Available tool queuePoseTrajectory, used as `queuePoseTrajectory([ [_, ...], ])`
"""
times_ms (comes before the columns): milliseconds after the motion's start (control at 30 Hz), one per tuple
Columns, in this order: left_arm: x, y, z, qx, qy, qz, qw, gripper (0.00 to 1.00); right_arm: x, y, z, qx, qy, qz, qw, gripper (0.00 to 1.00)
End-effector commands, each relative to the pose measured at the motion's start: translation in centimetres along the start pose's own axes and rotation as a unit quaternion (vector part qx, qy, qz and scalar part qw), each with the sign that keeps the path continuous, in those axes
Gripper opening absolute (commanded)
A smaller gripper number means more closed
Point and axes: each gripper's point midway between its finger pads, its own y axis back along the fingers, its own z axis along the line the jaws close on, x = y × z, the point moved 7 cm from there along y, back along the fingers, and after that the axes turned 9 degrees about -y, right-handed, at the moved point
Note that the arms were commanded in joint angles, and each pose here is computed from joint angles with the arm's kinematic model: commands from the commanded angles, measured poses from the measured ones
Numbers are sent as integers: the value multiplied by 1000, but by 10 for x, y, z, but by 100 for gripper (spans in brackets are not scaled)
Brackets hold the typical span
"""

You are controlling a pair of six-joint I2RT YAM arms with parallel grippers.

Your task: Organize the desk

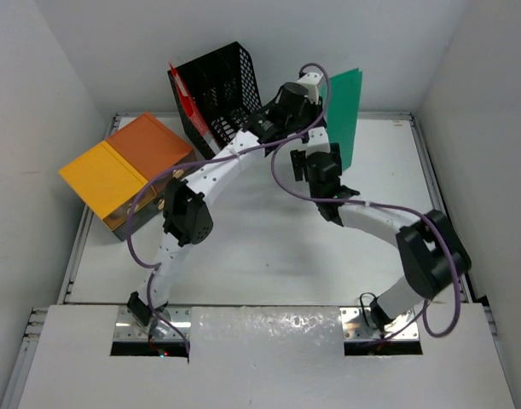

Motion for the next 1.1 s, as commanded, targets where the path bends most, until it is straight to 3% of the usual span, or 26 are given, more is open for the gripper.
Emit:
queuePoseTrajectory([
  [0,-23,8,-4,10,2,-46,999,0,-20,-25,-14,147,-27,-52,987,78],
  [167,-18,9,-3,10,4,-33,999,0,-18,-40,-17,202,-27,-70,977,71],
  [367,-15,8,-3,21,18,-25,999,0,-12,-55,-26,258,-25,-77,963,49],
  [400,-16,10,-4,24,21,-25,999,0,-5,-52,-34,280,-25,-76,957,39],
  [500,-16,13,-4,33,28,-19,999,0,5,-47,-51,300,-38,-85,949,25],
  [533,-19,16,-5,35,26,-21,999,0,5,-45,-53,299,-45,-89,949,12],
  [600,-21,18,-6,41,23,-24,999,0,9,-44,-57,286,-45,-92,953,0],
  [733,-24,21,-8,56,9,-28,998,0,9,-41,-56,233,-23,-93,968,0],
  [867,-21,22,-13,83,0,-22,996,39,10,-33,-55,182,-30,-94,978,0],
  [1067,-27,28,-20,124,-18,-34,992,73,38,-23,-59,144,-55,-72,985,0],
])
